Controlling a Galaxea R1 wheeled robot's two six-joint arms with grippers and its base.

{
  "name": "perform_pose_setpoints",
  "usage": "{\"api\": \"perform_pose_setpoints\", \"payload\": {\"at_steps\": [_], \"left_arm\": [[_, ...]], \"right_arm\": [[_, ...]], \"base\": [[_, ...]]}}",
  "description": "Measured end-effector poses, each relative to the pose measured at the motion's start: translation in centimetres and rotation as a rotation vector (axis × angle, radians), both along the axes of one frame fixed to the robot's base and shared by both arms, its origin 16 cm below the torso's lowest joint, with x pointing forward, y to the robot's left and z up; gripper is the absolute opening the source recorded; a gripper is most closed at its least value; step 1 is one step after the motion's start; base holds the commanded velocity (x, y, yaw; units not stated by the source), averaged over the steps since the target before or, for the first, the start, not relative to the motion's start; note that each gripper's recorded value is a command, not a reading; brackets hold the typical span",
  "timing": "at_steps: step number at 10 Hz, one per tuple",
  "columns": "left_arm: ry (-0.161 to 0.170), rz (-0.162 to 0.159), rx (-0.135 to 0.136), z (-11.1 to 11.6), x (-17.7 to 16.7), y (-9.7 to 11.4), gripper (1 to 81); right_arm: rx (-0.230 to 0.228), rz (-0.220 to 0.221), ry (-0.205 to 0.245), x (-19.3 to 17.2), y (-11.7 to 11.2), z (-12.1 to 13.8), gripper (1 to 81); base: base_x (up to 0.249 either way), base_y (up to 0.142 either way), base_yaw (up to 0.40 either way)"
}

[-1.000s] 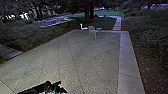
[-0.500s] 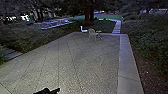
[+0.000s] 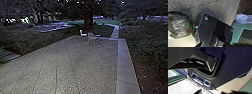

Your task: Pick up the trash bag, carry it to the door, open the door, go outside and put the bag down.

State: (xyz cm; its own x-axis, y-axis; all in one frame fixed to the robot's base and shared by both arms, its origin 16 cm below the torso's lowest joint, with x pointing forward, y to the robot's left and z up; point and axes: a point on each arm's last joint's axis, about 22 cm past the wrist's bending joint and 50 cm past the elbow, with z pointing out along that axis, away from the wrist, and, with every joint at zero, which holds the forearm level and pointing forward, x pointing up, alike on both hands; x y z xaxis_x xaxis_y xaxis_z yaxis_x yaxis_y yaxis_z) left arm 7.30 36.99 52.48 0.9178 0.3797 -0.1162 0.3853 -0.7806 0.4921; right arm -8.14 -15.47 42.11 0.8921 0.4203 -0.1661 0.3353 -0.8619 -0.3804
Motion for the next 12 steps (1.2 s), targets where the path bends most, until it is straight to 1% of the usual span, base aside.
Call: {"api": "perform_pose_setpoints", "payload": {"at_steps": [1, 2, 3, 4, 5, 6, 7, 8, 9, 10, 11, 12], "left_arm": [[0.016, -0.061, -0.010, -1.5, -2.2, -2.3, 81.1], [0.032, -0.127, -0.029, -2.8, -4.1, -4.9, 81.1], [0.035, -0.204, -0.051, -3.8, -5.7, -7.6, 81.1], [0.035, -0.273, -0.062, -4.7, -7.3, -9.8, 81.1], [0.029, -0.321, -0.067, -5.3, -8.5, -11.3, 81.1], [0.010, -0.348, -0.060, -5.7, -9.2, -12.1, 81.1], [-0.023, -0.369, -0.050, -6.0, -9.5, -12.8, 81.1], [-0.057, -0.388, -0.047, -6.3, -9.7, -13.7, 81.1], [-0.090, -0.396, -0.038, -6.7, -9.7, -14.8, 81.1], [-0.118, -0.405, -0.027, -7.0, -9.6, -15.9, 81.1], [-0.125, -0.400, -0.016, -7.4, -10.2, -16.6, 81.1], [-0.130, -0.390, 0.013, -7.9, -10.5, -16.4, 81.1]], "right_arm": [[-0.001, -0.032, -0.003, -0.2, 0.1, 0.0, 81.1], [-0.003, -0.071, -0.004, -0.5, 0.2, 0.0, 81.1], [-0.003, -0.108, -0.008, -0.8, 0.4, 0.1, 81.1], [-0.002, -0.146, -0.013, -1.0, 0.6, 0.1, 81.1], [-0.001, -0.172, -0.018, -1.3, 0.8, 0.2, 81.1], [0.000, -0.178, -0.032, -1.0, 0.8, 0.2, 81.1], [0.003, -0.178, -0.058, -0.2, 0.8, 0.2, 81.1], [0.008, -0.178, -0.091, 1.0, 0.9, 0.1, 81.1], [0.013, -0.180, -0.125, 2.2, 0.9, 0.1, 81.1], [0.017, -0.181, -0.144, 2.9, 1.0, 0.1, 81.1], [0.017, -0.185, -0.149, 3.0, 1.0, 0.2, 81.1], [0.018, -0.182, -0.154, 3.2, 1.0, 0.2, 81.1]], "base": [[0.000, 0.000, 0.000], [0.000, 0.000, 0.000], [0.000, 0.000, 0.000], [0.000, 0.000, 0.000], [0.000, 0.000, 0.000], [0.000, 0.000, 0.000], [0.000, 0.000, 0.000], [0.000, 0.000, 0.000], [0.000, 0.000, 0.000], [0.000, 0.000, 0.000], [0.000, 0.000, 0.000], [0.000, 0.000, 0.000]]}}
